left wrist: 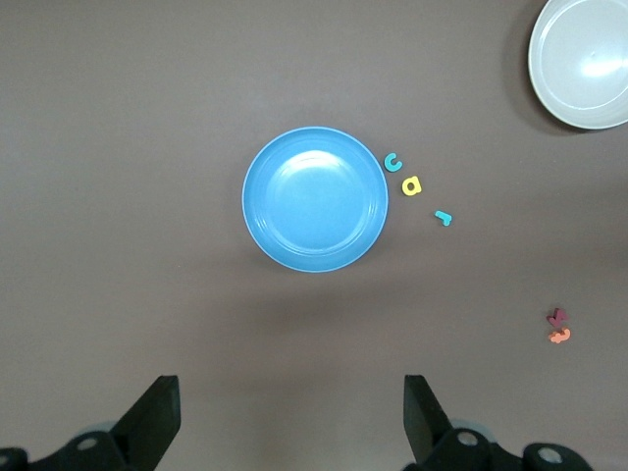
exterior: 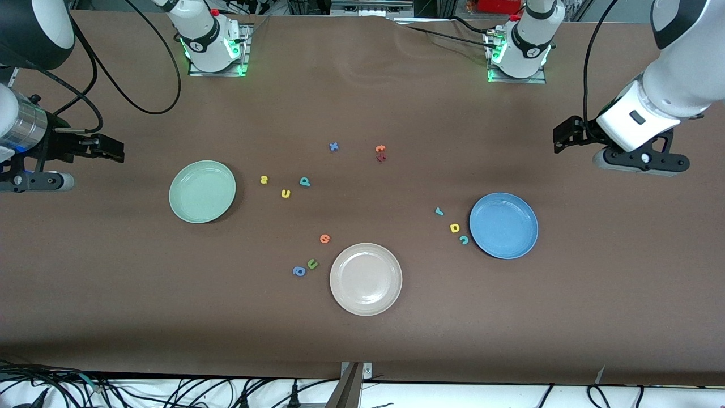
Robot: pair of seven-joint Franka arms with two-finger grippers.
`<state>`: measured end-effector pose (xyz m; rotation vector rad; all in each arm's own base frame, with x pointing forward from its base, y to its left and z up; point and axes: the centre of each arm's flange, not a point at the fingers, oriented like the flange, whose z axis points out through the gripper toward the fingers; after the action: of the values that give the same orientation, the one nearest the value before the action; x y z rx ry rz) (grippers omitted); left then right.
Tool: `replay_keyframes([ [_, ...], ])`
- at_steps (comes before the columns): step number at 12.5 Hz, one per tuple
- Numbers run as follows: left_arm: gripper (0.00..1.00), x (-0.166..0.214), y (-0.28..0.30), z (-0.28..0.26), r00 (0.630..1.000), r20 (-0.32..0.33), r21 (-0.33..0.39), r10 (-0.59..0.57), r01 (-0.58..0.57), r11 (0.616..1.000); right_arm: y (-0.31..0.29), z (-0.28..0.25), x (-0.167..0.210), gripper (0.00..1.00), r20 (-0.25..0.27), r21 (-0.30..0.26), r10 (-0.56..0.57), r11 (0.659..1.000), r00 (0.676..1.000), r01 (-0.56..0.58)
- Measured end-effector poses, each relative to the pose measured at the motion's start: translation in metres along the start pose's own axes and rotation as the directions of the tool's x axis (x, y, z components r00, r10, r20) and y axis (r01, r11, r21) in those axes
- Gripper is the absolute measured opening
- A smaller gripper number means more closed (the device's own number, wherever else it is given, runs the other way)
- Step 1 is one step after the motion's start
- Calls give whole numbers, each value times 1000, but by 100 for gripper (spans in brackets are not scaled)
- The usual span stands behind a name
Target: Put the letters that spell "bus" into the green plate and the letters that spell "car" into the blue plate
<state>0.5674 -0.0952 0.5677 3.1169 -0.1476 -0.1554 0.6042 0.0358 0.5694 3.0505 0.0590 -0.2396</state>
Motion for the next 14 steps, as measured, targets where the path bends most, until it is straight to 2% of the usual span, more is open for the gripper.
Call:
replay_keyframes([
  [4, 100, 9, -3, 17, 999, 33, -3, -4, 5, 1000, 0, -1, 1, 100, -13, -1, 0, 1000, 1000, 0],
  [14, 100, 8, -4, 19, 999, 45, -2, -5, 5, 1000, 0, -1, 2, 100, -16, -2, 1, 1000, 1000, -1],
])
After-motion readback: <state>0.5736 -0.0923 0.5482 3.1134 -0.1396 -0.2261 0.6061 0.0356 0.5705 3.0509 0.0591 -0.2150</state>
